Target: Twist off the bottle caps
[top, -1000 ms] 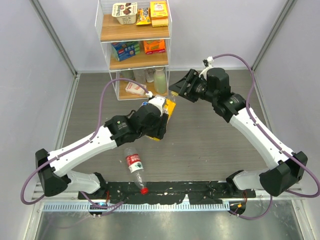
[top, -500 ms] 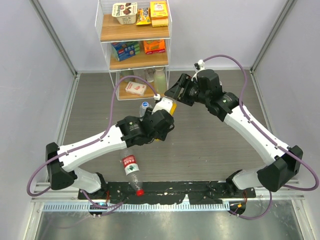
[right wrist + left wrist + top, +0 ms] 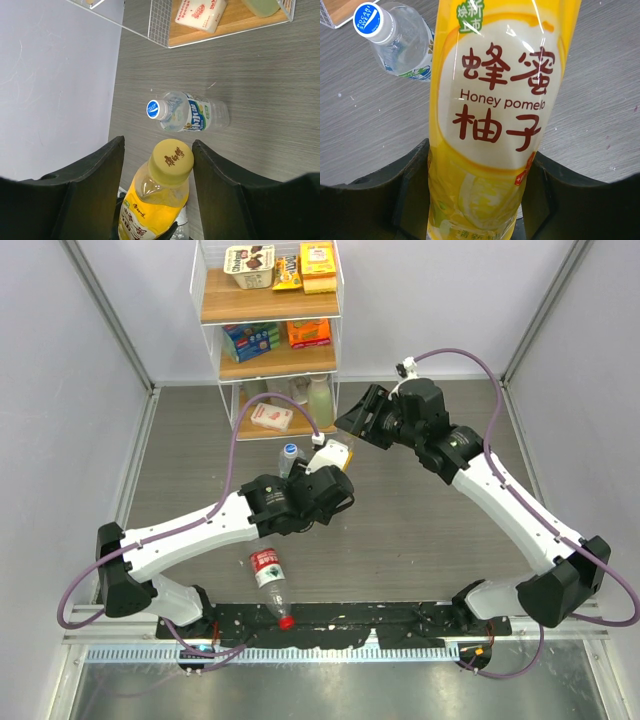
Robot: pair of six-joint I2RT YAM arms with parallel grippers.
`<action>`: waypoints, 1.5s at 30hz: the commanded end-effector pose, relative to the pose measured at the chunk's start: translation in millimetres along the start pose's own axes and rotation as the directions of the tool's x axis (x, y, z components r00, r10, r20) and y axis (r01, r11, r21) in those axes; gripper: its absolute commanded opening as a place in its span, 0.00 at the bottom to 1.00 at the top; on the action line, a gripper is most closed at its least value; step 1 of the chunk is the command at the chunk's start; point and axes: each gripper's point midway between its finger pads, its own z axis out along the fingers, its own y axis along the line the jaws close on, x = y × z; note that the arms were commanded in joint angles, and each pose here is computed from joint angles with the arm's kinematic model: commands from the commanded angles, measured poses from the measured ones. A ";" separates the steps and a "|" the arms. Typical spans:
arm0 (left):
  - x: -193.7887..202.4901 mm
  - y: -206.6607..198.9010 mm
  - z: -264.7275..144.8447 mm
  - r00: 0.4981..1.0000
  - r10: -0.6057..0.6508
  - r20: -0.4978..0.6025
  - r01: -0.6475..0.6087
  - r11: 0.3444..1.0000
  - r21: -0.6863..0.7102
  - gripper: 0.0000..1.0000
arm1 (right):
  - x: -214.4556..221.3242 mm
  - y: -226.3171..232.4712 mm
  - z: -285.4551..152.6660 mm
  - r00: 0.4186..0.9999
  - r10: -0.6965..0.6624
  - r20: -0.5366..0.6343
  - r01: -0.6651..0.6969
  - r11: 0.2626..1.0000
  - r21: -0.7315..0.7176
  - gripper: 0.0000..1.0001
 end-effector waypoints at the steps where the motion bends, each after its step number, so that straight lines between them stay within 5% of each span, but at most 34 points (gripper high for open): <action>1: -16.6 0.9 -8.6 0.998 -0.046 0.053 0.047 0.999 -0.011 0.13 | -15.5 14.4 -11.3 0.997 0.001 0.074 0.002 0.999 -0.047 0.60; 16: -13.6 -0.2 -9.9 0.999 -0.017 0.049 0.018 0.999 -0.039 0.14 | -18.0 14.7 -18.6 0.993 0.020 0.117 -0.012 0.997 -0.074 0.03; 32: 4.9 -14.4 -18.8 0.997 -0.065 0.029 0.061 0.992 0.106 0.10 | -9.6 31.0 -43.9 0.991 -0.013 0.131 0.057 0.940 -0.337 0.02; 45: 10.3 -55.6 -46.5 0.985 -0.166 0.036 0.133 0.886 0.444 0.11 | 2.9 69.6 -83.2 0.992 -0.085 0.092 0.125 0.732 -0.669 0.02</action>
